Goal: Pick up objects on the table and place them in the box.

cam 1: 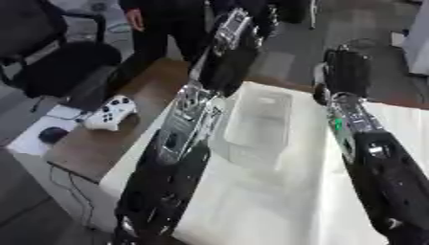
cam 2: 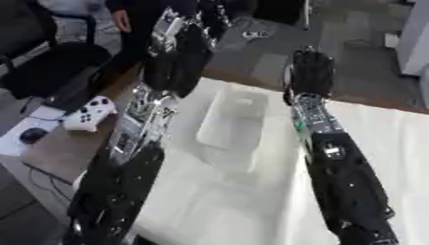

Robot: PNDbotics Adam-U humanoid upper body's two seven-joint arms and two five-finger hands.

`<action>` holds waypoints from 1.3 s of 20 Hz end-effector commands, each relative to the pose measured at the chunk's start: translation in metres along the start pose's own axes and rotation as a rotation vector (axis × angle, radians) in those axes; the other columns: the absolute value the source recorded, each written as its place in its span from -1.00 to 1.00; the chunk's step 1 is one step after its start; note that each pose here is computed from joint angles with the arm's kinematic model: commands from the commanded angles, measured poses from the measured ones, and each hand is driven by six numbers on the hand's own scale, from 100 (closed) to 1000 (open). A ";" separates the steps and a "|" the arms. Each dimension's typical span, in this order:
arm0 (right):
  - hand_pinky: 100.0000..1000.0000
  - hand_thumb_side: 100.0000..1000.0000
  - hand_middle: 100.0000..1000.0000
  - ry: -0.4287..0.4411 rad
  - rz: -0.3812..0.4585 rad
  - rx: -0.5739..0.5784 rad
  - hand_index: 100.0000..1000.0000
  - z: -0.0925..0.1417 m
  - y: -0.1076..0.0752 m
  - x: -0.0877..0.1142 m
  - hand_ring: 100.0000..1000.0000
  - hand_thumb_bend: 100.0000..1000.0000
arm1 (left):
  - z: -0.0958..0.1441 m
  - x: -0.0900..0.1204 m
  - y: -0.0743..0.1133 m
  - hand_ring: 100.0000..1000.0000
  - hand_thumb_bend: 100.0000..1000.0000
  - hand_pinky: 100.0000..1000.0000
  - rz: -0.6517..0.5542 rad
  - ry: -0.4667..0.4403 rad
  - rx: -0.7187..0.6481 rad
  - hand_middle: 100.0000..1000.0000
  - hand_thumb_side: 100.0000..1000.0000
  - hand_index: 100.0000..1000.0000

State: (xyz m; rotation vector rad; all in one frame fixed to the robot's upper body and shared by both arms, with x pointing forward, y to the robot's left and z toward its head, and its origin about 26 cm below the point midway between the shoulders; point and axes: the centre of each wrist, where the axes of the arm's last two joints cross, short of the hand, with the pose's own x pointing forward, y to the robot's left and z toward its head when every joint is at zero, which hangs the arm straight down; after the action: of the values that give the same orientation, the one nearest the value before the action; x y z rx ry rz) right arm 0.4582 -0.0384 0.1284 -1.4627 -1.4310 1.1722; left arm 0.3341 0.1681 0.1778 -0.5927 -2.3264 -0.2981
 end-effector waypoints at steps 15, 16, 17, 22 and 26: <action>-1.00 -1.00 -1.00 -0.271 -0.092 0.000 -0.99 0.001 -0.048 0.053 -1.00 -0.25 | -0.005 0.004 -0.004 0.57 -0.98 0.98 0.007 -0.017 -0.013 0.68 0.63 0.89; -1.00 -1.00 -1.00 -0.279 -0.105 0.004 -0.99 0.003 -0.049 0.056 -1.00 -0.26 | -0.005 0.004 -0.004 0.57 -0.98 0.98 0.008 -0.017 -0.013 0.68 0.63 0.89; -1.00 -1.00 -1.00 -0.284 -0.116 0.007 -0.99 0.004 -0.049 0.058 -1.00 -0.26 | -0.005 0.004 -0.004 0.57 -0.98 0.98 0.009 -0.017 -0.013 0.68 0.63 0.89; -1.00 -1.00 -1.00 -0.308 -0.182 0.025 -0.99 0.010 -0.048 0.067 -1.00 -0.30 | -0.006 0.005 -0.005 0.57 -0.98 0.98 0.011 -0.019 -0.014 0.68 0.63 0.89; -1.00 -1.00 -1.00 -0.326 -0.224 0.027 -0.99 0.013 -0.051 0.073 -1.00 -0.30 | -0.006 0.005 -0.005 0.57 -0.98 0.98 0.012 -0.020 -0.015 0.68 0.63 0.90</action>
State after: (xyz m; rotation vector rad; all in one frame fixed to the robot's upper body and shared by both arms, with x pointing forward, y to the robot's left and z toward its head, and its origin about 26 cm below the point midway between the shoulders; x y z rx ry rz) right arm 0.4299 0.0310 0.1524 -1.0958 -1.6880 1.3417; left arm 0.3338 0.1657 0.1772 -0.6070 -2.3168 -0.3002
